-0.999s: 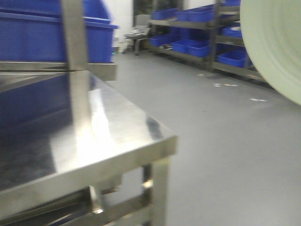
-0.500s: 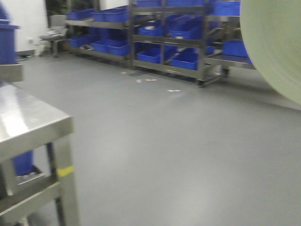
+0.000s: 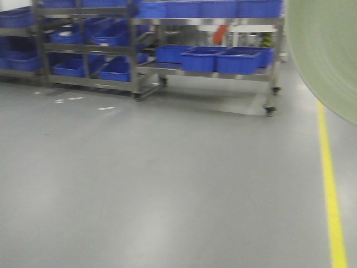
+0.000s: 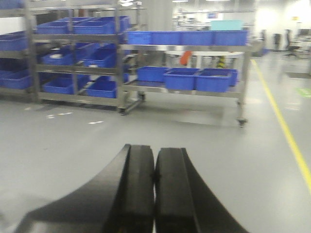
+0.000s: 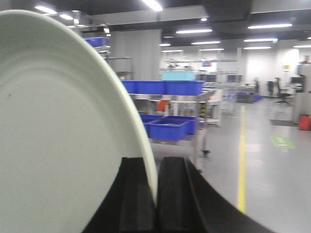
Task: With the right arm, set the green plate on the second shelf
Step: 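Hold the plate in the right gripper while the base turns away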
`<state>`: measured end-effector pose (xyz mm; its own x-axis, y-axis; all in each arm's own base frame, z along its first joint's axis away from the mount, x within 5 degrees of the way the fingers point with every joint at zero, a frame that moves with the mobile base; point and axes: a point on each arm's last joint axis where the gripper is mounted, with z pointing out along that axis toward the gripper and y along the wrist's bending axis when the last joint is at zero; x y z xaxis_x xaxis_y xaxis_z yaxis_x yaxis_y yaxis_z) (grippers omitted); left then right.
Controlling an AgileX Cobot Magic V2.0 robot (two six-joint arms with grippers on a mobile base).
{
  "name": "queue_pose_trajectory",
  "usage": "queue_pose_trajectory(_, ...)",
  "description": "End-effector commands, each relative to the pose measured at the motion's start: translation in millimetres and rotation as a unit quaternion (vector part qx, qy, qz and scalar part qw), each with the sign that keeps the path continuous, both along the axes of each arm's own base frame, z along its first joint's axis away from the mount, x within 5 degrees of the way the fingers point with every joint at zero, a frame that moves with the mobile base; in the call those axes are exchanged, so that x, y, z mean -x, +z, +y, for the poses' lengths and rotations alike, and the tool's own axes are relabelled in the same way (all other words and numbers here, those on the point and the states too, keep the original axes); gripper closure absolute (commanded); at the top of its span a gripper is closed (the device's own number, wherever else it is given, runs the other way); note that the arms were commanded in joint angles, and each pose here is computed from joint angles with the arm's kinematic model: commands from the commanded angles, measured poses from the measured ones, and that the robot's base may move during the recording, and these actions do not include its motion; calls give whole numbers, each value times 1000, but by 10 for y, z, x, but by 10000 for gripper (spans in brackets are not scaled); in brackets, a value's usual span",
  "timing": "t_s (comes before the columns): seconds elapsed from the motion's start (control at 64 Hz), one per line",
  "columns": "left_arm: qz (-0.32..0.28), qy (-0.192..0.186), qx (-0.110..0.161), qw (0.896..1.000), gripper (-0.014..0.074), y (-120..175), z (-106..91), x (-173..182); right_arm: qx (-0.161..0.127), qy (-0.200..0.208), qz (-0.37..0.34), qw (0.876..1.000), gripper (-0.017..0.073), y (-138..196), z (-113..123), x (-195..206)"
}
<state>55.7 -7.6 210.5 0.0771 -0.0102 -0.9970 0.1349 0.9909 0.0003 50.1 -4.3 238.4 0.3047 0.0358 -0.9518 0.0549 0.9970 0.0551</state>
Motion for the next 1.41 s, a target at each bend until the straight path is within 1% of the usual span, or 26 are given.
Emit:
queue_pose_trajectory(0.0, -30, 1, 8, 1000, 463, -49, 3, 3, -2, -5, -73, 997, 505, 200, -7, 73)
queue_pose_trajectory(1.39, -30, 1, 8, 1000, 463, -49, 3, 3, -2, -5, -73, 997, 505, 200, -7, 73)
